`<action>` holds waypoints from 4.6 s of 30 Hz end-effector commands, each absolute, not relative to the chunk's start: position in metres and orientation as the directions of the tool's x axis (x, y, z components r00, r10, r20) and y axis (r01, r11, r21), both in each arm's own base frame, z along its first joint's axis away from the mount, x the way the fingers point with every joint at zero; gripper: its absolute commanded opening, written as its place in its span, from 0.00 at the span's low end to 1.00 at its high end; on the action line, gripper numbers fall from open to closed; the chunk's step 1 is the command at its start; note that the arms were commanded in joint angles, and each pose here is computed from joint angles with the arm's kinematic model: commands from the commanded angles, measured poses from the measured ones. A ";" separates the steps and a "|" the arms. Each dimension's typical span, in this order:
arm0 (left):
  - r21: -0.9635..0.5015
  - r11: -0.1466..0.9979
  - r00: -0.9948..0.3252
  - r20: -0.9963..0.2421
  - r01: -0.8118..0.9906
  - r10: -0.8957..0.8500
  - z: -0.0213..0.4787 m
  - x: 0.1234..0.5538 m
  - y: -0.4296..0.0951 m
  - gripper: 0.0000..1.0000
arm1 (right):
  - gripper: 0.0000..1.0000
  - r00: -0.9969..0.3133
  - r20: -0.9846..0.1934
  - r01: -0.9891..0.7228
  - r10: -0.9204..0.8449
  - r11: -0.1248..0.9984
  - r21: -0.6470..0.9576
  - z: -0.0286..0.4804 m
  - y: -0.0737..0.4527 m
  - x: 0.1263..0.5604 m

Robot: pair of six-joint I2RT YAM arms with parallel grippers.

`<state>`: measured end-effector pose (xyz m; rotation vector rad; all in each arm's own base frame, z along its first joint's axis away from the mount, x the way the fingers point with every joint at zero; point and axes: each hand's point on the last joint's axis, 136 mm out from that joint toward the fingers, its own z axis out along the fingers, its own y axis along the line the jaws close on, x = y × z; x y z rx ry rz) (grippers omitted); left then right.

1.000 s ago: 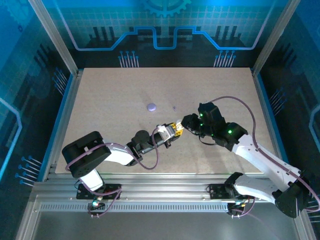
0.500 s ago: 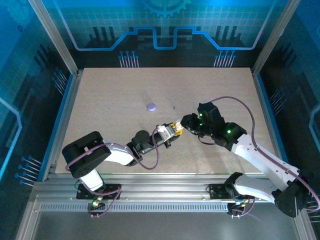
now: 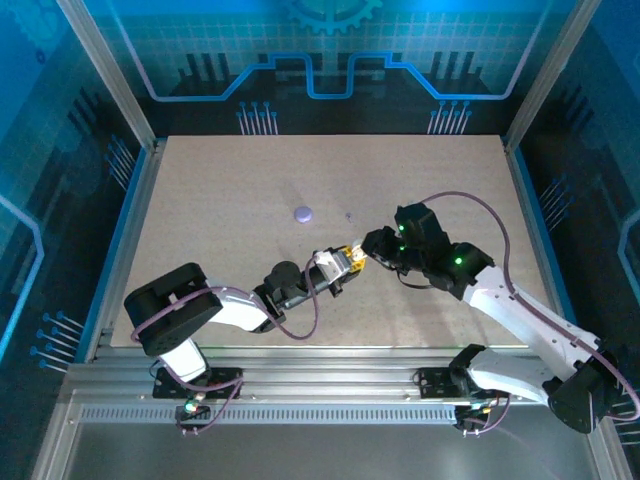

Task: Insert the wireless bluetooth earbuds into the charging case

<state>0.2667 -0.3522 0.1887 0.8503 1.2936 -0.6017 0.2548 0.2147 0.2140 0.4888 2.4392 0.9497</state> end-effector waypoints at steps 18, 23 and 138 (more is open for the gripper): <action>0.217 0.613 0.288 -0.958 0.759 -0.017 0.229 0.264 -0.345 0.21 | 0.20 -0.854 -0.290 0.160 0.433 0.747 0.645 0.209 0.212 0.259; 0.209 0.625 0.271 -0.963 0.753 -0.005 0.222 0.268 -0.344 0.21 | 0.20 -0.846 -0.314 0.136 0.430 0.744 0.654 0.215 0.215 0.269; 0.335 0.550 0.363 -0.930 0.765 0.061 0.215 0.246 -0.343 0.22 | 0.21 -0.996 0.031 0.073 0.086 0.552 0.831 0.222 0.226 0.219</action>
